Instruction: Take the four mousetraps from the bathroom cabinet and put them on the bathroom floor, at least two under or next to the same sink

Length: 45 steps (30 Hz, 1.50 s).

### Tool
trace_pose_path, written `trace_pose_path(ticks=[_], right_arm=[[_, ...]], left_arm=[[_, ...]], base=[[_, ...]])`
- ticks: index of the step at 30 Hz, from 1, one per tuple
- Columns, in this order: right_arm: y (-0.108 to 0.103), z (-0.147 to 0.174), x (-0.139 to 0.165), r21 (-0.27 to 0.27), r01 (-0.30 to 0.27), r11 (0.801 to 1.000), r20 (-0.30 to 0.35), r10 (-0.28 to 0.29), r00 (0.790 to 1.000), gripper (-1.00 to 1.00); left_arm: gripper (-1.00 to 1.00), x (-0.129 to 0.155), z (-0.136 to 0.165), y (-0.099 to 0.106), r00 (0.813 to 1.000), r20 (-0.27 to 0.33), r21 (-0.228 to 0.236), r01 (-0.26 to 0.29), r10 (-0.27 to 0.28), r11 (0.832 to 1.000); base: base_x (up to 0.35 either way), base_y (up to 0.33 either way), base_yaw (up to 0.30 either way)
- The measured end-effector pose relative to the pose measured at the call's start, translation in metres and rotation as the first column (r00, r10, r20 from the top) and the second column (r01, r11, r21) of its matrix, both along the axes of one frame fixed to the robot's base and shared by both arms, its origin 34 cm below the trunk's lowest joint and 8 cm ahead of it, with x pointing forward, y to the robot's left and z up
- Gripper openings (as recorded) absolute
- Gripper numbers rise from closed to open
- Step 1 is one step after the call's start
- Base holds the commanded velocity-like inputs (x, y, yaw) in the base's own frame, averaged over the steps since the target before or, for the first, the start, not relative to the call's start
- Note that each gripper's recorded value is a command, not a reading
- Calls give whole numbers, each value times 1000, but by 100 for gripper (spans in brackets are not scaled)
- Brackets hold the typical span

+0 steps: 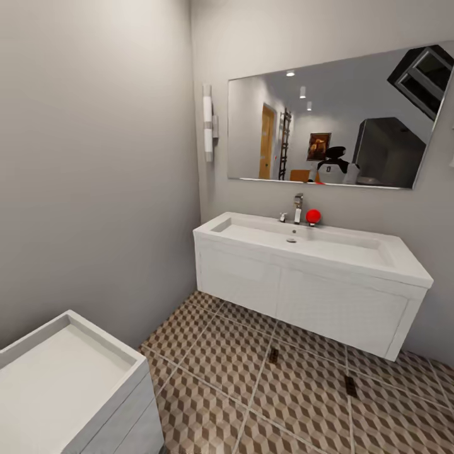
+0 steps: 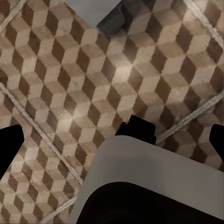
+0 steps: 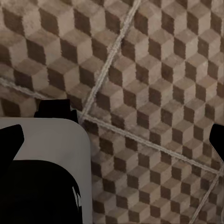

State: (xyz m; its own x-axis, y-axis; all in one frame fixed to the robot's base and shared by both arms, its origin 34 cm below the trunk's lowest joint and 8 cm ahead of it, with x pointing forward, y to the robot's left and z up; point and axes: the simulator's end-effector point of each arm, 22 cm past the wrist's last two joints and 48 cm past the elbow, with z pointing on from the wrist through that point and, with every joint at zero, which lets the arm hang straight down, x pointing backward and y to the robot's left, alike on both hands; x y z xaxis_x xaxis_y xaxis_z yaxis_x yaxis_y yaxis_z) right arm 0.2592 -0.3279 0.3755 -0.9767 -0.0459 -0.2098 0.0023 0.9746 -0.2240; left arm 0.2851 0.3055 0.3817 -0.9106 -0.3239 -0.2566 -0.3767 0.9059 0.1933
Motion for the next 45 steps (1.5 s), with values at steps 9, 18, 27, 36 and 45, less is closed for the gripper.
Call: trace_pose_path(ticks=[9,18,27,36,45], right_arm=[[0,0,0,0,1,1000,0,-1,1000,100],[0,0,0,-1,1,1000,0,-1,1000,100],[0,0,0,-1,1,1000,0,-1,1000,100],[0,0,0,-1,1,1000,0,-1,1000,100],[0,2,0,-1,1,1000,0,-1,1000,100]], left_arm=[[100,0,0,-1,1000,0,-1,0,0,1000],[100,0,0,-2,1000,0,-4,1,-1,1000],[100,0,0,-3,1000,-1,-4,2,-2,1000],[100,-1,0,-3,1000,0,-4,2,-2,1000],[100,-2,1,-3,1000,0,-3,2,-2,1000]], base=[[0,0,271],[0,0,271],[0,0,271],[0,0,271],[0,0,271]])
